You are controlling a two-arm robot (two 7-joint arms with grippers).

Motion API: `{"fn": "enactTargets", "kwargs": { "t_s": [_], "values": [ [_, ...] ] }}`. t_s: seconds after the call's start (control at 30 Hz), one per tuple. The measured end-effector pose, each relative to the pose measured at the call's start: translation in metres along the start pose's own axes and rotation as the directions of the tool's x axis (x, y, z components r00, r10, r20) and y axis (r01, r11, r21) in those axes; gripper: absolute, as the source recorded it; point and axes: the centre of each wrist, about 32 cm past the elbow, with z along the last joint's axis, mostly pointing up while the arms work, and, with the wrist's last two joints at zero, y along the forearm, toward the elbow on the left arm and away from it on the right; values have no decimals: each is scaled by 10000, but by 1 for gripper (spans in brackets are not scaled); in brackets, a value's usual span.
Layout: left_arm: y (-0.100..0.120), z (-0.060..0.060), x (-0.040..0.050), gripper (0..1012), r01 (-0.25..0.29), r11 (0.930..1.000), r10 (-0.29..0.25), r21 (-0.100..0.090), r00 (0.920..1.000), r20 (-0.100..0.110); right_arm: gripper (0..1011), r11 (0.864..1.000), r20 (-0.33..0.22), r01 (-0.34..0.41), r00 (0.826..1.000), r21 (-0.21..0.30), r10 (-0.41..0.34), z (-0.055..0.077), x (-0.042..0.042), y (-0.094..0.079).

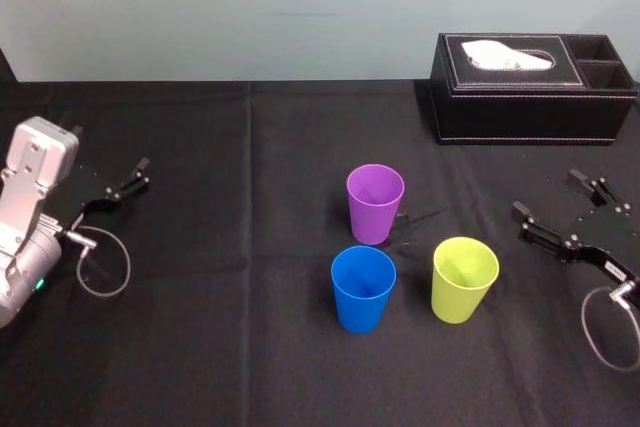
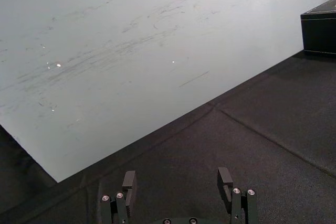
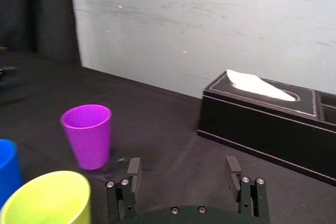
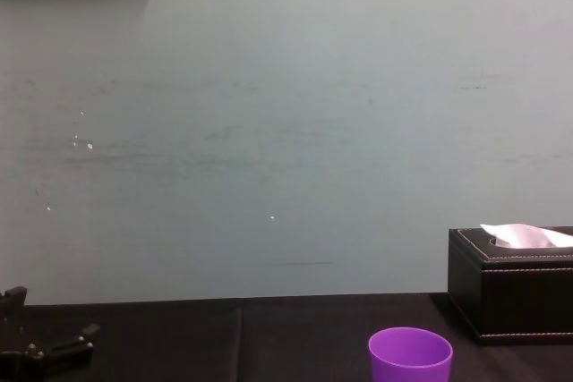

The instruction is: Stack the three plastic cups sequentially using one hand.

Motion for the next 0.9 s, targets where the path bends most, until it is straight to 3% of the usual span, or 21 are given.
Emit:
{"fn": "enactTargets", "kwargs": {
  "t_s": [0.3, 0.53, 0.73, 0.9],
  "values": [
    [0, 0, 0, 1011, 1, 10000, -1, 0, 10000, 0, 1002, 9933, -214, -1108, 9935, 343, 1116, 33, 118, -211],
    [0, 0, 0, 1012, 0, 10000, 0, -1, 10000, -1, 1003, 9764, -555, -2038, 9766, 721, 2079, 26, 244, -367],
    [0, 0, 0, 1011, 0, 10000, 0, 0, 10000, 0, 1003, 9598, -445, -2737, 9600, 615, 2766, -21, 278, -428],
    [0, 0, 0, 1011, 0, 10000, 0, 0, 10000, 0, 1003, 9395, -200, -3414, 9395, 259, 3420, -83, 242, -443]
  ]
}}
